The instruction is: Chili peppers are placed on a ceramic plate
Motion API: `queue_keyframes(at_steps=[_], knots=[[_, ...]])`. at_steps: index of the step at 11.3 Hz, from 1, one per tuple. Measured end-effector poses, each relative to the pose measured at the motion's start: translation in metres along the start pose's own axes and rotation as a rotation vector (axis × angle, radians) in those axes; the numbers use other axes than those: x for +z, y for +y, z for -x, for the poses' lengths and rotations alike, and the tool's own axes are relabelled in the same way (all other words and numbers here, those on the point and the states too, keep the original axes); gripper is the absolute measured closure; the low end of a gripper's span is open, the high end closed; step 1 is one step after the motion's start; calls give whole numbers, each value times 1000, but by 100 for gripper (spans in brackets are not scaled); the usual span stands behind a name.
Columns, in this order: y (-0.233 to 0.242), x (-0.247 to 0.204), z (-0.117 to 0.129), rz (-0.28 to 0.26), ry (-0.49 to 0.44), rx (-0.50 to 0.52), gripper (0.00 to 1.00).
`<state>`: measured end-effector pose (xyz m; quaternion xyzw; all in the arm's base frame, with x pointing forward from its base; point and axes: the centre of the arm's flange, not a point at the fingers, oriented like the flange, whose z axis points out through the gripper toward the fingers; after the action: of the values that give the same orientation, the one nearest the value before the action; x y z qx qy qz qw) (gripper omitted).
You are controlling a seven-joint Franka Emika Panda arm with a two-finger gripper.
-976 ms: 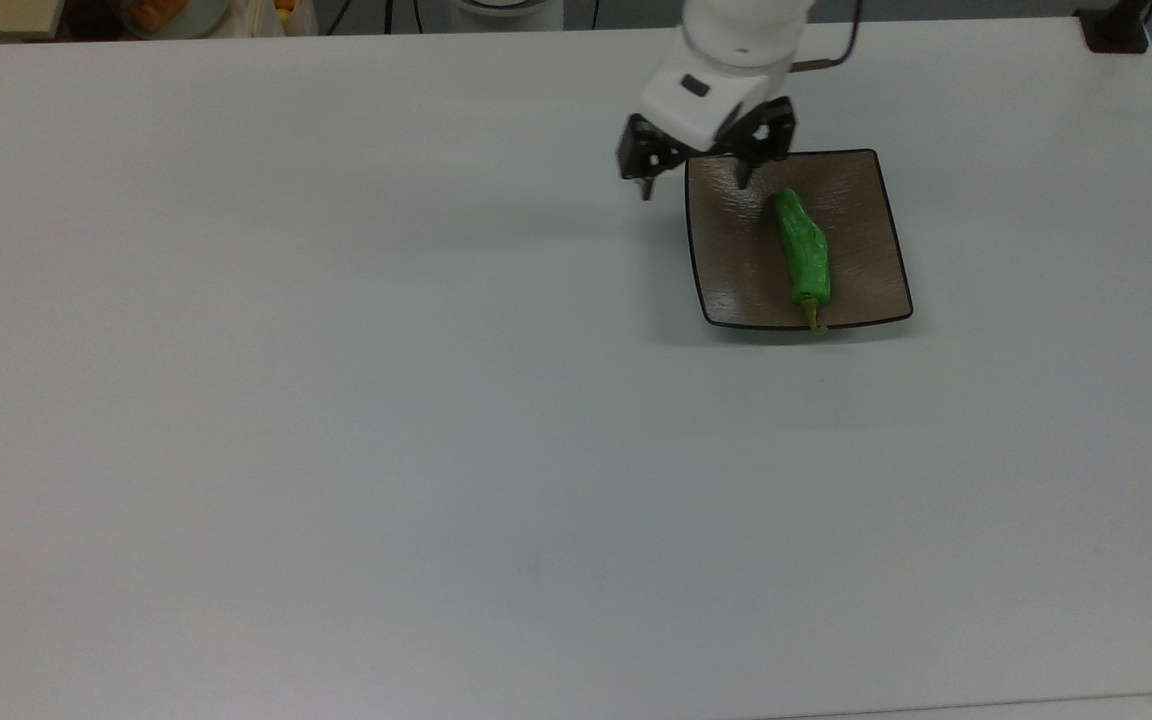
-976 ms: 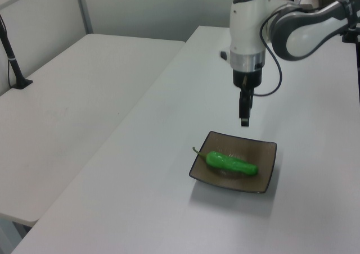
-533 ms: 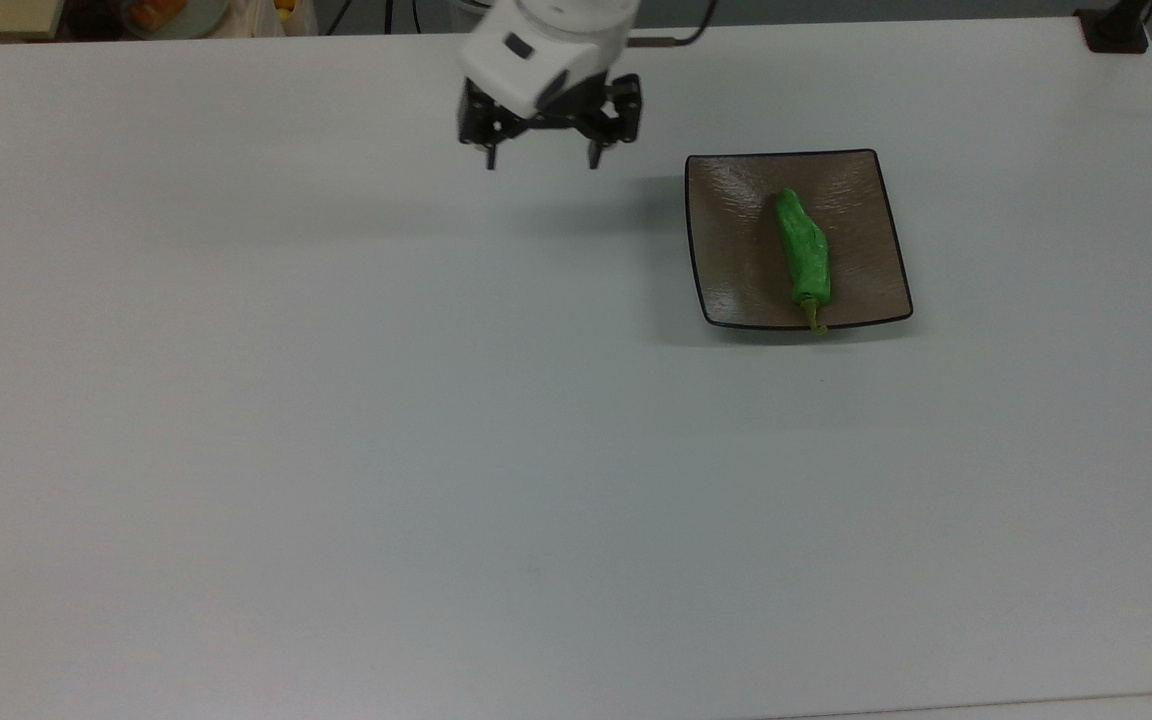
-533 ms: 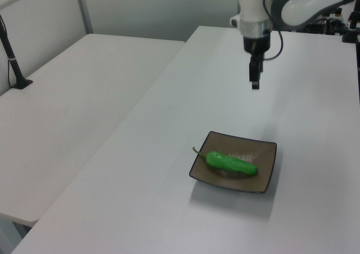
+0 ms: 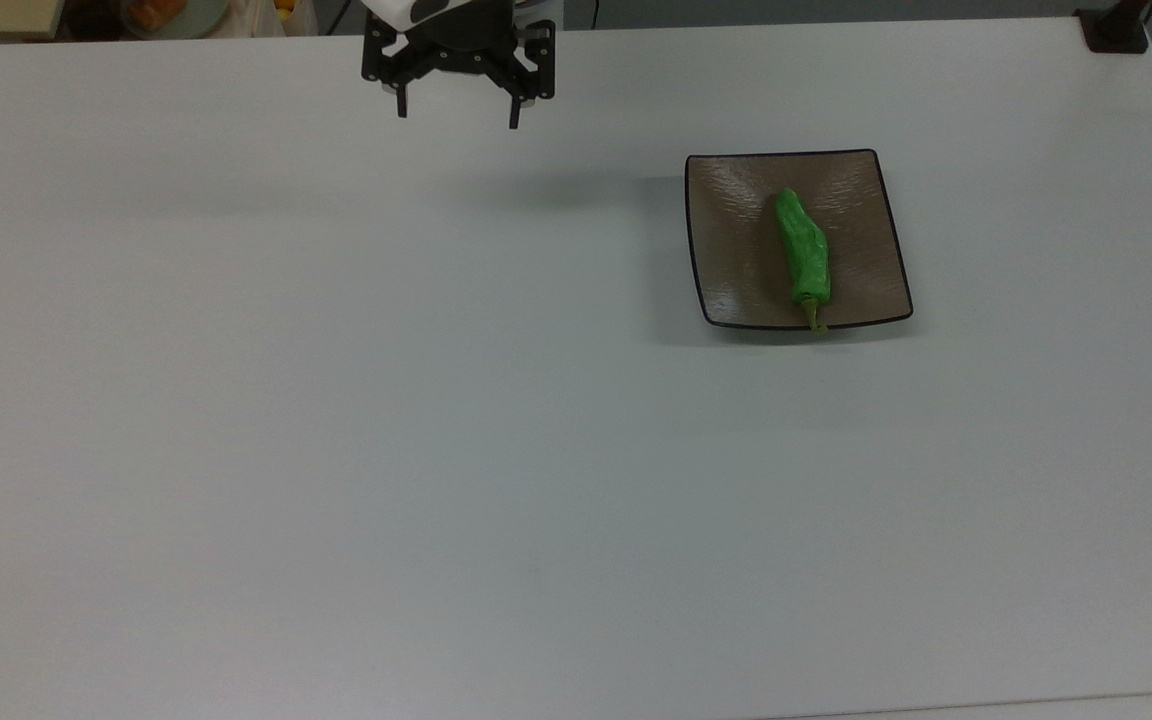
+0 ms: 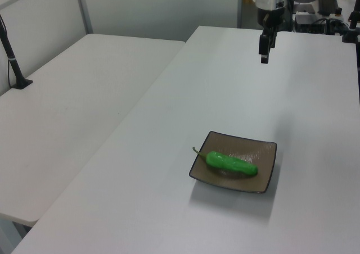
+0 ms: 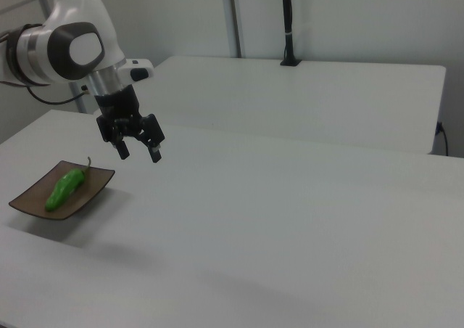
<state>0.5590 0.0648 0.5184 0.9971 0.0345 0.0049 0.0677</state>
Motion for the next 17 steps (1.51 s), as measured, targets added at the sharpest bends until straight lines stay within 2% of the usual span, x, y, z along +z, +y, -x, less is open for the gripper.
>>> queue_keyframes(at_steps=[4, 8, 10, 17], knots=[[29, -11, 12, -65, 14, 33, 0], [29, -8, 16, -79, 12, 32, 0], [25, -5, 16, -119, 15, 34, 0], [23, 0, 16, -134, 5, 34, 0]])
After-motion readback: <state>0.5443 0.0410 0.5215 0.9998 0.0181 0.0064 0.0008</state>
